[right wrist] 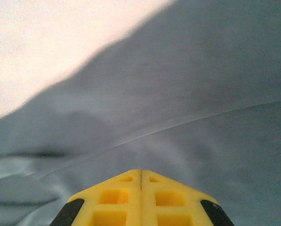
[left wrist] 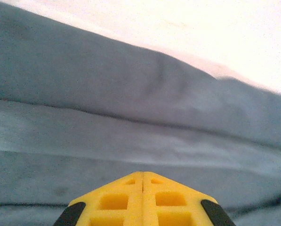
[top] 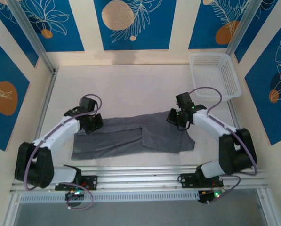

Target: Fold the inside-out t-shirt

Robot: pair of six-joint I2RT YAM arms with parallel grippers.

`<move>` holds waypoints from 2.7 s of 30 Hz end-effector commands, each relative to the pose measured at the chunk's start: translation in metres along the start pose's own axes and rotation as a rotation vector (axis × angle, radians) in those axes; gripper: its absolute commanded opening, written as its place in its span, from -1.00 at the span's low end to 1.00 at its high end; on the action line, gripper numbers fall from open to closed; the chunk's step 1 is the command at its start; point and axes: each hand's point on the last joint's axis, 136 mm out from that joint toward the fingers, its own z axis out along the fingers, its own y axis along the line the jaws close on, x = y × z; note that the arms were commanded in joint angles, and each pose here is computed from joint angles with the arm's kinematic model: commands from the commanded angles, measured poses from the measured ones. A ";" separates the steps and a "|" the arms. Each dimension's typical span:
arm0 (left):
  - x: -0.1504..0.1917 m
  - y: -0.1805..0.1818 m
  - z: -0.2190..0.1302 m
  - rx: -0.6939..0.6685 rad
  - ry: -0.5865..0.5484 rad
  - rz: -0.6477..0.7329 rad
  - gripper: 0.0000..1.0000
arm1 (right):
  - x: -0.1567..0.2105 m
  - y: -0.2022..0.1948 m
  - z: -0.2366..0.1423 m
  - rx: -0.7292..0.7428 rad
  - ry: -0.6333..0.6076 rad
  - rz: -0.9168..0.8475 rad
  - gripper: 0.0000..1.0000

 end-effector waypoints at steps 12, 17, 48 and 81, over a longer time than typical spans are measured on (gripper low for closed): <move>-0.033 0.027 0.070 -0.299 -0.023 -0.224 -1.00 | 0.021 -0.017 0.044 0.099 0.157 0.053 -1.00; -0.061 -0.001 0.106 -0.215 0.010 -0.251 -1.00 | 0.042 0.001 0.056 0.028 0.214 0.124 -1.00; -0.258 -0.199 -0.026 0.403 -0.392 -0.006 -0.13 | 0.174 0.218 -0.005 -0.320 0.227 -0.220 -0.62; 0.108 0.065 -0.029 0.118 0.096 -0.178 0.68 | 0.166 0.110 0.044 -0.386 0.432 -0.299 -0.37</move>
